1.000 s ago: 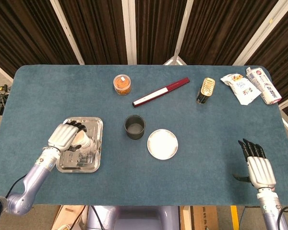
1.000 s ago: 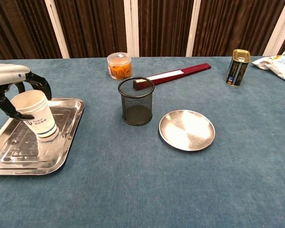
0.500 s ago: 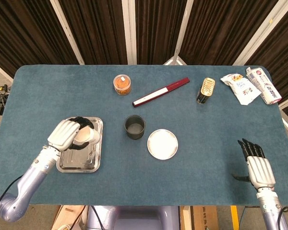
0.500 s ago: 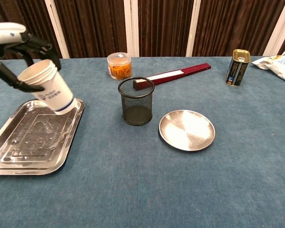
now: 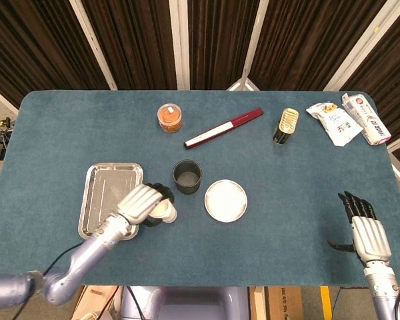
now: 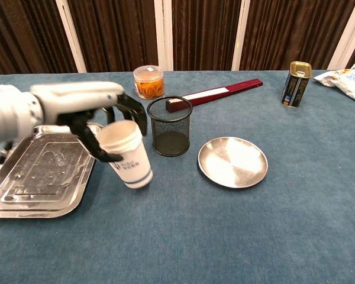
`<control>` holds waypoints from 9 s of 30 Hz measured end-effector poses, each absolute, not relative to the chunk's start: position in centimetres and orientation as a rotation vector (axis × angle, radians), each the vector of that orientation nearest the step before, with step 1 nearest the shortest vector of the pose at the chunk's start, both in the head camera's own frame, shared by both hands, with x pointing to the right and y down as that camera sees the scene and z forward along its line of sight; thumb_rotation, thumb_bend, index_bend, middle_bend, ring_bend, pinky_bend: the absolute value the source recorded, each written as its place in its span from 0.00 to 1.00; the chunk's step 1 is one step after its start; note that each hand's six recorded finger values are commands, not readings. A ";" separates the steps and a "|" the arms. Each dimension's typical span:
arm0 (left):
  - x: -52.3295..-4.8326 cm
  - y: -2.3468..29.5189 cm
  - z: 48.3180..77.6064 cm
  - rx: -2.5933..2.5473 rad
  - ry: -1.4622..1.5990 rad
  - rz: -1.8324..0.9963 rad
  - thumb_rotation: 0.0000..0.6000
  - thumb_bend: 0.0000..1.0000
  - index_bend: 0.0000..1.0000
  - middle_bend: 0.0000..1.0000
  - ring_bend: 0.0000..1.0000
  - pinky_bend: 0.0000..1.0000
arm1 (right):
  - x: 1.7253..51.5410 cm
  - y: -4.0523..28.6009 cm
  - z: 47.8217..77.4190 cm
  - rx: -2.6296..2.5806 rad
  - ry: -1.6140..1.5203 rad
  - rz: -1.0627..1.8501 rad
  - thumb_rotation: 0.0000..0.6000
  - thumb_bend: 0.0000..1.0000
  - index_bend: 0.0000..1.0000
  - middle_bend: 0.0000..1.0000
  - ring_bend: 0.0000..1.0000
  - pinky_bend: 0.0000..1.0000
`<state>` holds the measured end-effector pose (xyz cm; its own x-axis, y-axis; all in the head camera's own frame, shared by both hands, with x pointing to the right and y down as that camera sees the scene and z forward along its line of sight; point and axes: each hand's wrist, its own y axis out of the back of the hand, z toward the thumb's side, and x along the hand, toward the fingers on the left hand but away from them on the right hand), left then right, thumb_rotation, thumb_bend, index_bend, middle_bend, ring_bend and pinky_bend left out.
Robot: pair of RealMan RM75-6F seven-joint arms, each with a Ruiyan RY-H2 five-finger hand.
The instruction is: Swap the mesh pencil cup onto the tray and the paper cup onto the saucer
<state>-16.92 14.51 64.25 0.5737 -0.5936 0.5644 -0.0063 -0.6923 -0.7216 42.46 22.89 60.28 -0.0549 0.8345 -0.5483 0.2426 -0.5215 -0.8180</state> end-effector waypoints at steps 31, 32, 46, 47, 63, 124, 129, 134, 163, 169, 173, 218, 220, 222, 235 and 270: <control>-14.5 12.5 60.1 -2.124 0.631 -1.014 1.00 0.00 0.25 0.02 0.00 0.13 | 43.1 22.8 60.1 -1.702 -1.162 1.645 1.00 0.00 0.00 0.00 0.00 0.00; -14.4 11.8 60.3 -2.111 0.654 -1.007 1.00 0.00 0.24 0.01 0.00 0.12 | 43.2 22.7 60.2 -1.699 -1.162 1.648 1.00 0.00 0.00 0.00 0.00 0.00; -10.5 7.6 64.4 -2.110 0.631 -1.085 1.00 0.00 0.18 0.00 0.00 0.07 | 44.1 22.5 61.1 -1.673 -1.160 1.710 1.00 0.00 0.00 0.00 0.00 0.00; -10.3 7.7 64.8 -2.112 0.622 -1.093 1.00 0.00 0.18 0.00 0.00 0.07 | 44.2 22.5 61.1 -1.673 -1.159 1.711 1.00 0.00 0.00 0.00 0.00 0.00; -10.2 7.7 67.6 -2.038 0.621 -1.148 1.00 0.09 0.18 0.00 0.00 0.10 | 44.7 22.6 60.4 -1.674 -1.182 1.708 1.00 0.00 0.00 0.00 0.00 0.00; -14.8 4.7 63.6 -1.923 0.760 -1.063 1.00 0.42 0.36 0.35 0.31 0.45 | 44.2 22.6 61.2 -1.724 -1.183 1.701 1.00 0.00 0.00 0.00 0.00 0.00; -18.4 4.7 61.9 -1.888 0.755 -1.099 1.00 0.42 0.36 0.35 0.31 0.45 | 44.0 22.6 61.2 -1.726 -1.179 1.697 1.00 0.00 0.00 0.00 0.00 0.00; -22.4 5.5 60.6 -1.874 0.724 -1.149 1.00 0.42 0.36 0.34 0.31 0.45 | 43.9 22.7 61.1 -1.725 -1.182 1.692 1.00 0.00 0.00 0.00 0.00 0.00; -31.1 10.8 65.1 -1.952 0.632 -1.265 1.00 0.30 0.24 0.14 0.16 0.38 | 43.8 22.7 61.1 -1.725 -1.184 1.694 1.00 0.00 0.00 0.00 0.00 0.00; -31.6 11.0 65.2 -1.949 0.615 -1.279 1.00 0.24 0.20 0.07 0.09 0.32 | 43.8 22.8 61.1 -1.733 -1.177 1.698 1.00 0.00 0.00 0.00 0.00 0.00; -32.0 11.2 65.1 -1.941 0.588 -1.299 1.00 0.18 0.19 0.04 0.03 0.27 | 43.8 22.8 61.1 -1.739 -1.177 1.704 1.00 0.00 0.00 0.00 0.00 0.00; -40.4 19.5 53.3 -1.411 1.010 -1.170 1.00 0.07 0.20 0.01 0.00 0.16 | 16.4 15.6 61.4 -2.150 -0.481 1.044 1.00 0.00 0.00 0.01 0.04 0.00; -41.1 19.8 53.9 -1.417 1.025 -1.182 1.00 0.08 0.20 0.01 0.00 0.16 | 14.5 15.9 61.8 -2.192 -0.467 1.017 1.00 0.00 0.00 0.03 0.06 0.00; -41.9 20.1 54.5 -1.421 1.042 -1.200 1.00 0.09 0.20 0.01 0.00 0.16 | 12.9 16.0 62.0 -2.205 -0.459 0.990 1.00 0.00 0.00 0.04 0.07 0.00; -43.2 19.8 55.4 -1.398 1.103 -1.228 1.00 0.09 0.20 0.01 0.00 0.16 | 6.2 15.8 62.4 -2.220 -0.446 0.910 1.00 0.00 0.00 0.09 0.15 0.02; -44.9 19.1 55.2 -1.359 1.158 -1.270 1.00 0.09 0.23 0.01 0.00 0.16 | 2.2 14.8 65.9 -2.186 -0.496 0.922 1.00 0.00 0.36 0.41 0.46 0.16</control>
